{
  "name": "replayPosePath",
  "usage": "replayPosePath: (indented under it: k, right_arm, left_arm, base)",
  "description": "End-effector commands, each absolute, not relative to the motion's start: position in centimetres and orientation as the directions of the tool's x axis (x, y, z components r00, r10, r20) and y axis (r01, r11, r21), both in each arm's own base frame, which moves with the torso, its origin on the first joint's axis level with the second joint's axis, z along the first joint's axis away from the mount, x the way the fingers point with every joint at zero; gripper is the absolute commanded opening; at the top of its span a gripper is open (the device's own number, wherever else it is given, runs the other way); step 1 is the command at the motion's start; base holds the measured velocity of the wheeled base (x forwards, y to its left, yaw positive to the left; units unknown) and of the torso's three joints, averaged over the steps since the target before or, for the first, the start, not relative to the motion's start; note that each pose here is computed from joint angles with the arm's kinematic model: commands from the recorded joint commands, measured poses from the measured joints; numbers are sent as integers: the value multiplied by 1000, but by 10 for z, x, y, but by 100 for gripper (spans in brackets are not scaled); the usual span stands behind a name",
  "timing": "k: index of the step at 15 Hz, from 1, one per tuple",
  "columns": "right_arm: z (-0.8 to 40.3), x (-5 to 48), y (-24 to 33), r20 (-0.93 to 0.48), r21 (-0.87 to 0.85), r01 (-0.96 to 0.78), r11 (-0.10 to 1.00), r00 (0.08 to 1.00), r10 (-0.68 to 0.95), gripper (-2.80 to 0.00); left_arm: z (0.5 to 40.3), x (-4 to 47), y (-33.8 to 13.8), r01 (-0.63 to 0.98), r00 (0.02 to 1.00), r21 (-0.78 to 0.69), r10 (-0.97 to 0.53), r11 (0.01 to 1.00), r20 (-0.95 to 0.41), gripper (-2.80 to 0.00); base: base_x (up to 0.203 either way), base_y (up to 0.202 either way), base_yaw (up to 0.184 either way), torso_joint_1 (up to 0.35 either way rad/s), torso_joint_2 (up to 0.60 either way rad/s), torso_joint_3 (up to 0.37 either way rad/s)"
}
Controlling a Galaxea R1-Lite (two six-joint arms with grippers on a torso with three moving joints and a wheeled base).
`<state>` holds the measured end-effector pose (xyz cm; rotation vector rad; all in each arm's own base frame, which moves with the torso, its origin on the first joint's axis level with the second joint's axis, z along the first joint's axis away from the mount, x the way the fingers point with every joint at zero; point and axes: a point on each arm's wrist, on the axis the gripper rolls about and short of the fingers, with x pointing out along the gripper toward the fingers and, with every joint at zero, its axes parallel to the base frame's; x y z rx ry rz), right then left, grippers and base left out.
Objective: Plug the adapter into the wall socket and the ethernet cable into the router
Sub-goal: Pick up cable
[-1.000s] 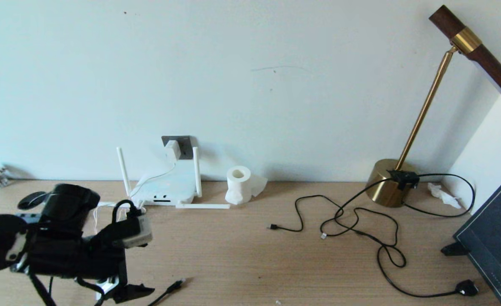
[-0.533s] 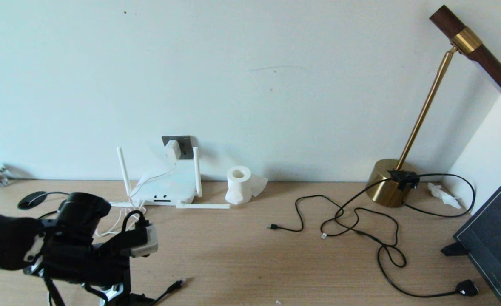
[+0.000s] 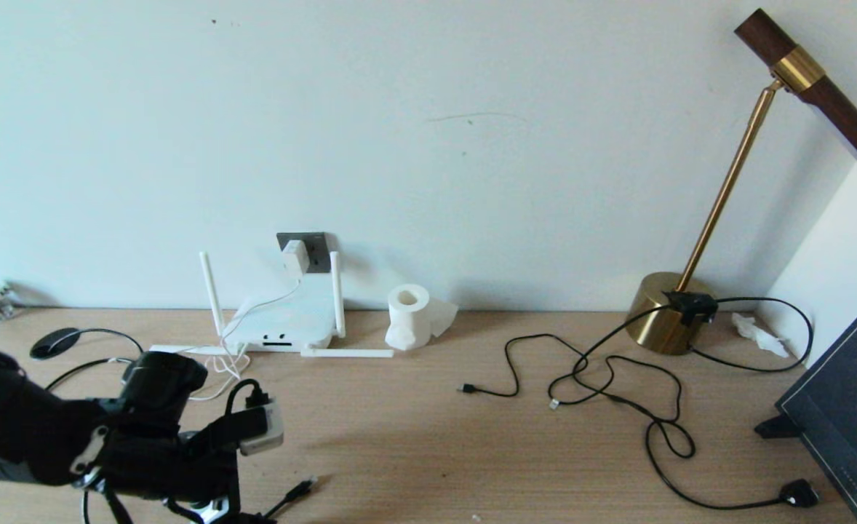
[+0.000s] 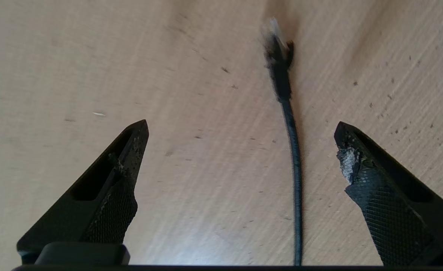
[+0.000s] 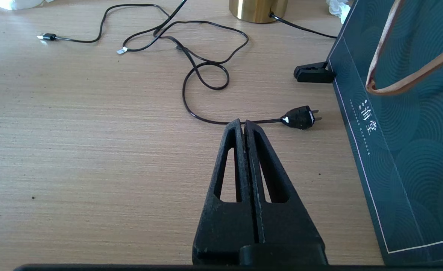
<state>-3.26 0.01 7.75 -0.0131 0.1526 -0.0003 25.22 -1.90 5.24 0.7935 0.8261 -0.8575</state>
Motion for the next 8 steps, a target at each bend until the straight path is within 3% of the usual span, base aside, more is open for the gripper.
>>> replayPosePath:
  k: [1, 8]
  right_arm:
    - [77, -33, 0, -154, -14, -1, 1000, 988, -2, -280]
    - [77, -33, 0, -154, -13, -2, 1000, 988, 0, -280]
  left_arm:
    - [43, 253, -19, 880, 373, 223, -318, 420, -872, 0]
    - [34, 258, -19, 883, 358, 208, -317, 421, -878, 0]
  base:
    - [0, 0, 0, 0, 0, 0]
    - [0, 0, 0, 0, 0, 0]
